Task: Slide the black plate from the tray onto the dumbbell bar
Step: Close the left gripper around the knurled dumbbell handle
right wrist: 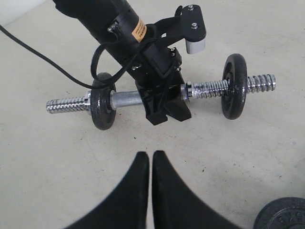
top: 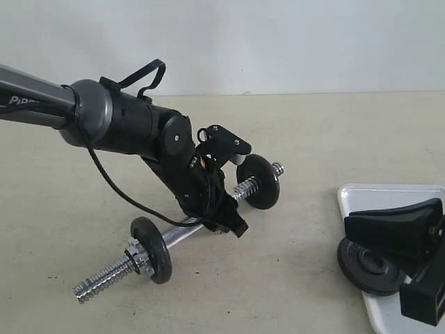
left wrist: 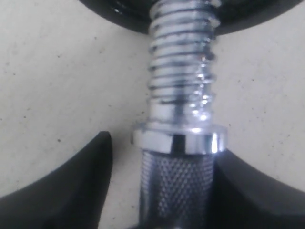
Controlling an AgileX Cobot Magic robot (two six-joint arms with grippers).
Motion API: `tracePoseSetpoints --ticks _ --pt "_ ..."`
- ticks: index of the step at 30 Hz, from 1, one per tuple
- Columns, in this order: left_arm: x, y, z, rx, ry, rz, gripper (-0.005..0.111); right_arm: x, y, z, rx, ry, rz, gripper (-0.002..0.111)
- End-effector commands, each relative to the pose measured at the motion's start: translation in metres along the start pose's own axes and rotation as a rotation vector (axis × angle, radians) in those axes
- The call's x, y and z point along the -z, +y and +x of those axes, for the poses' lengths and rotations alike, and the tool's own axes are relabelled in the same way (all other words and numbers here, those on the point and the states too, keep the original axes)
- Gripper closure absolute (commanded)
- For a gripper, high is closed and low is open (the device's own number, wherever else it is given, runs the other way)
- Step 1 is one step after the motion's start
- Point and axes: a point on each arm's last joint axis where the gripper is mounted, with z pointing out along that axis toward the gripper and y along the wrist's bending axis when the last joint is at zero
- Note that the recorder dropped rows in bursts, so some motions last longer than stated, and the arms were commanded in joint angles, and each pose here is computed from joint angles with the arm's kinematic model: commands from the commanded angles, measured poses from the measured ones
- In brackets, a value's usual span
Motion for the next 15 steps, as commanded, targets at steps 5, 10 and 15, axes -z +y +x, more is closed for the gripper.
tracePoseSetpoints --ticks 5,10,15 --pt "-0.004 -0.002 0.003 0.007 -0.025 -0.007 0.060 0.000 -0.001 -0.002 0.008 -0.003 0.009 0.108" --pt "0.002 -0.002 0.001 -0.007 -0.036 -0.007 0.060 0.000 -0.002 -0.002 0.008 -0.005 0.020 0.108" --pt "0.013 -0.002 -0.004 -0.015 -0.070 -0.014 0.060 0.000 -0.002 -0.002 0.008 -0.005 0.020 0.108"
